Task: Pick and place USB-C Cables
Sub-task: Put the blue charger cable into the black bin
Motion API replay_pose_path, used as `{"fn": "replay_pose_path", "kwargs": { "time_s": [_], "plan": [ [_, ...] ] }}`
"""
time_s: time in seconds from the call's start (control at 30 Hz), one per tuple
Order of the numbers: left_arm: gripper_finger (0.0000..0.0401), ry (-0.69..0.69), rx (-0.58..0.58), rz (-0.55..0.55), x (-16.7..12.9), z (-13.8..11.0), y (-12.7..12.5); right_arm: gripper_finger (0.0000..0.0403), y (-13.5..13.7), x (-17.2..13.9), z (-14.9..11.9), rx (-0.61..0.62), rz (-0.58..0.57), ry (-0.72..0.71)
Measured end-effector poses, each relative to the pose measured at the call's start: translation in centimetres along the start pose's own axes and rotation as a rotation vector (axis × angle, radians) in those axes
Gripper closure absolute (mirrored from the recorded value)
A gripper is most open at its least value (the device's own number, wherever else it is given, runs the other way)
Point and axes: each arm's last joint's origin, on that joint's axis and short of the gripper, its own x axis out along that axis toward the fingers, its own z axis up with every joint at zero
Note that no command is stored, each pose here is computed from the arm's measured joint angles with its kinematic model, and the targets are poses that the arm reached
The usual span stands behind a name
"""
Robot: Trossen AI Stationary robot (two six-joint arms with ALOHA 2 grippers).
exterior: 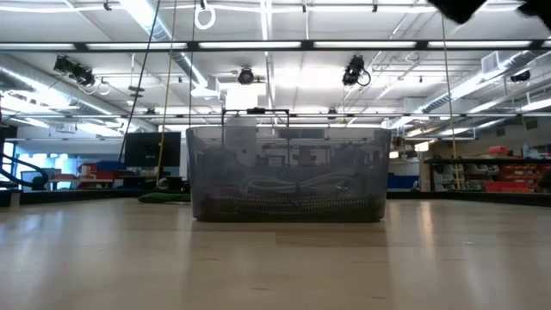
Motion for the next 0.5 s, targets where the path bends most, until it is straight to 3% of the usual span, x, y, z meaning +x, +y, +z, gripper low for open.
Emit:
{"fn": "replay_pose_path", "kwargs": {
  "time_s": [0.3, 0.5],
  "plan": [
    [0.0216, 0.000, 0.016, 0.000, 0.0, 0.0, 0.0, 0.0271, 0.2, 1.7, -6.0, 0.513, 0.040, -0.170],
    [0.0216, 0.000, 0.069, 0.000, 0.0, 0.0, 0.0, 0.0240, 0.8, 3.2, -6.7, 0.545, -0.029, -0.146]
  ]
}}
